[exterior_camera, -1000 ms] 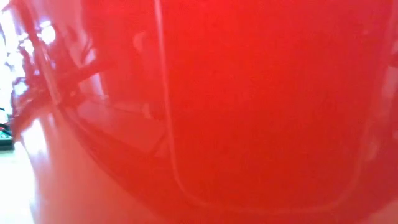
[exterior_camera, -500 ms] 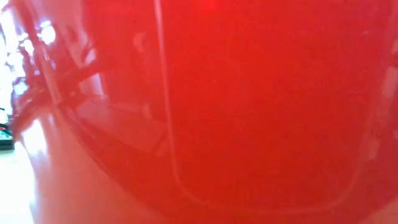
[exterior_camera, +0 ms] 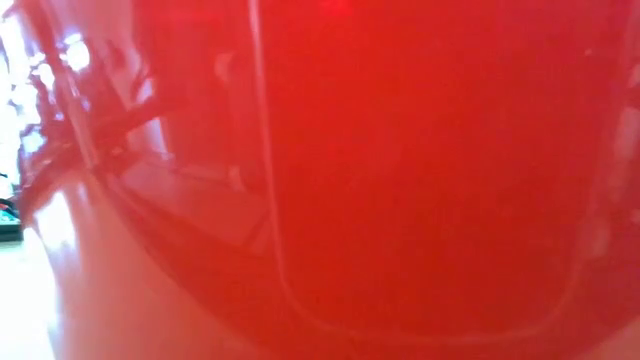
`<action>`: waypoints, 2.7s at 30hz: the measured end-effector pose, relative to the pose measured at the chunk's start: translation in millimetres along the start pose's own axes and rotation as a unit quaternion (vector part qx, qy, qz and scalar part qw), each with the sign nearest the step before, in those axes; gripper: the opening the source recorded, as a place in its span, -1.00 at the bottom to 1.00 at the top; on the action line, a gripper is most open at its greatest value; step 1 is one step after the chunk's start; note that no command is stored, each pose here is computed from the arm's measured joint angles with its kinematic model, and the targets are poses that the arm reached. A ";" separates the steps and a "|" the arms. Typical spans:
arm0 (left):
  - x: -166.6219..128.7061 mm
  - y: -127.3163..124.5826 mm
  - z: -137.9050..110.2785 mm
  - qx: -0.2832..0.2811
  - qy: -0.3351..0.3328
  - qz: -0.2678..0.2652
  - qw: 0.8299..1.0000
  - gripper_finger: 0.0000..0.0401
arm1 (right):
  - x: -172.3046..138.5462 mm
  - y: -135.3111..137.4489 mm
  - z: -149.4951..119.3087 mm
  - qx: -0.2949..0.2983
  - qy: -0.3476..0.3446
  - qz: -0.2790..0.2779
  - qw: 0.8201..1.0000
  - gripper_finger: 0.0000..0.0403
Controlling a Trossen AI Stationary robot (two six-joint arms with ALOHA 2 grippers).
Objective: Pick & Place Mini bowls
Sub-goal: Stack the red bowl on the red bowl on the shelf
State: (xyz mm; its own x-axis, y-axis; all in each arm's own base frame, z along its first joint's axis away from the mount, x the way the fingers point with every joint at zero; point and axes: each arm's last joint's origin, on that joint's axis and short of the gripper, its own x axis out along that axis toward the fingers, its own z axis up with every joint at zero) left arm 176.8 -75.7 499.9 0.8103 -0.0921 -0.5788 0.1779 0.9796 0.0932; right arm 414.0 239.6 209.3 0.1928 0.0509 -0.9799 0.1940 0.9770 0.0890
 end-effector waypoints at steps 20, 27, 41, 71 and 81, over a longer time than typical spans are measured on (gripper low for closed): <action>0.4 -0.1 -0.1 0.002 0.001 0.000 1.000 -1.00 | 36.3 -12.1 3.1 0.013 0.004 -0.003 1.000 -0.39; 0.4 0.2 -0.1 0.011 0.001 0.005 1.000 -1.00 | 39.4 -13.9 4.2 0.016 0.009 0.006 1.000 -0.55; 0.2 0.4 -0.1 0.024 0.001 0.007 1.000 -1.00 | 14.2 -27.2 8.1 0.039 0.023 0.011 0.999 -0.96; 0.3 1.4 -0.7 0.031 0.003 0.024 0.999 -1.00 | -252.9 -156.2 -69.7 0.257 -0.171 -0.025 0.951 -0.96; 0.4 1.4 -0.7 0.026 0.003 0.024 0.999 -1.00 | -256.8 -215.5 -51.5 0.265 -0.165 -0.055 0.949 -0.96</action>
State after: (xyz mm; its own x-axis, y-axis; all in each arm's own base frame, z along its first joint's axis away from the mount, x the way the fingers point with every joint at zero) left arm 177.0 -74.2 499.3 0.8148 -0.0437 -0.5780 0.1677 0.9723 0.1630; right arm 273.1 26.7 432.6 0.4163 -0.1977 -0.8875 0.6696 0.7269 0.1521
